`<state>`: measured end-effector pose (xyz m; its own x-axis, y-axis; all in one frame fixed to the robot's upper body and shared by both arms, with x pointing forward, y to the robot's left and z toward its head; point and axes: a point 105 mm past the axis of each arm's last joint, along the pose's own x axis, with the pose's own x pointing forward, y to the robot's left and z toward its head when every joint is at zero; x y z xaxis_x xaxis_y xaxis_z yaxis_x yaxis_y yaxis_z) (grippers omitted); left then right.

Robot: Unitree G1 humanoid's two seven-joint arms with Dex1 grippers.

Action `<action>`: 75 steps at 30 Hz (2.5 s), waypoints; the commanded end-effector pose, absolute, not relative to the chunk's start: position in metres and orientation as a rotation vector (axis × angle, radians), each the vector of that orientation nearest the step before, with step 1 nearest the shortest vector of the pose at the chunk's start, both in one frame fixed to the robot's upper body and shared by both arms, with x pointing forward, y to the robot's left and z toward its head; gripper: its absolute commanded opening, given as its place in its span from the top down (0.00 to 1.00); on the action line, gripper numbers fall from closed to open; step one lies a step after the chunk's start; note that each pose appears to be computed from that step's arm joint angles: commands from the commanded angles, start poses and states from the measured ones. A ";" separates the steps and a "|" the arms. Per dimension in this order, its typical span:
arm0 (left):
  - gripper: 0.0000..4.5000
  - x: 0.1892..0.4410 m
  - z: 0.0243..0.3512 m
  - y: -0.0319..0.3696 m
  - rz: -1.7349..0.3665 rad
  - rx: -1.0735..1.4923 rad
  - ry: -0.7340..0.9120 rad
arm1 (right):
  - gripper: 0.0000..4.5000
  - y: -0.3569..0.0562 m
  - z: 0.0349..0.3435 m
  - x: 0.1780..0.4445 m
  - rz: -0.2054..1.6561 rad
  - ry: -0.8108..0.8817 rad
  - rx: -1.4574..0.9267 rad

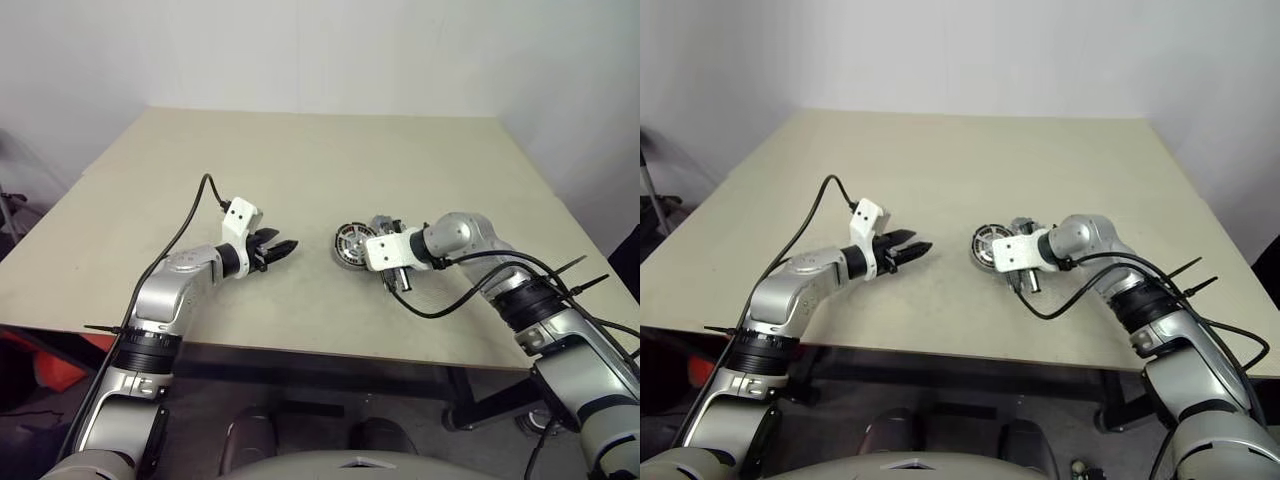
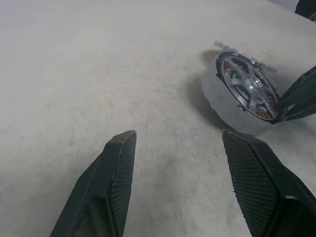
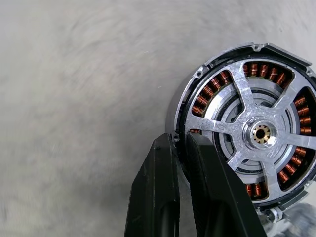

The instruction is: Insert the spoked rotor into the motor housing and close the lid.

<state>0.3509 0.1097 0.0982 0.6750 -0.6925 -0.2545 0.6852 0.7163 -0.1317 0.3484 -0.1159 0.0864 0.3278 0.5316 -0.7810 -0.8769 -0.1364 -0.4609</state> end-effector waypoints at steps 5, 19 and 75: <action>0.34 0.358 0.107 0.125 -0.711 0.018 0.257 | 1.00 -0.088 0.121 0.356 1.157 0.349 -0.859; 0.34 0.361 0.104 0.143 -0.658 0.066 0.266 | 1.00 -0.056 0.103 0.343 1.138 0.480 -0.601; 0.34 0.371 0.105 0.106 -0.860 0.154 0.253 | 0.50 -0.148 0.083 0.281 0.468 0.644 0.691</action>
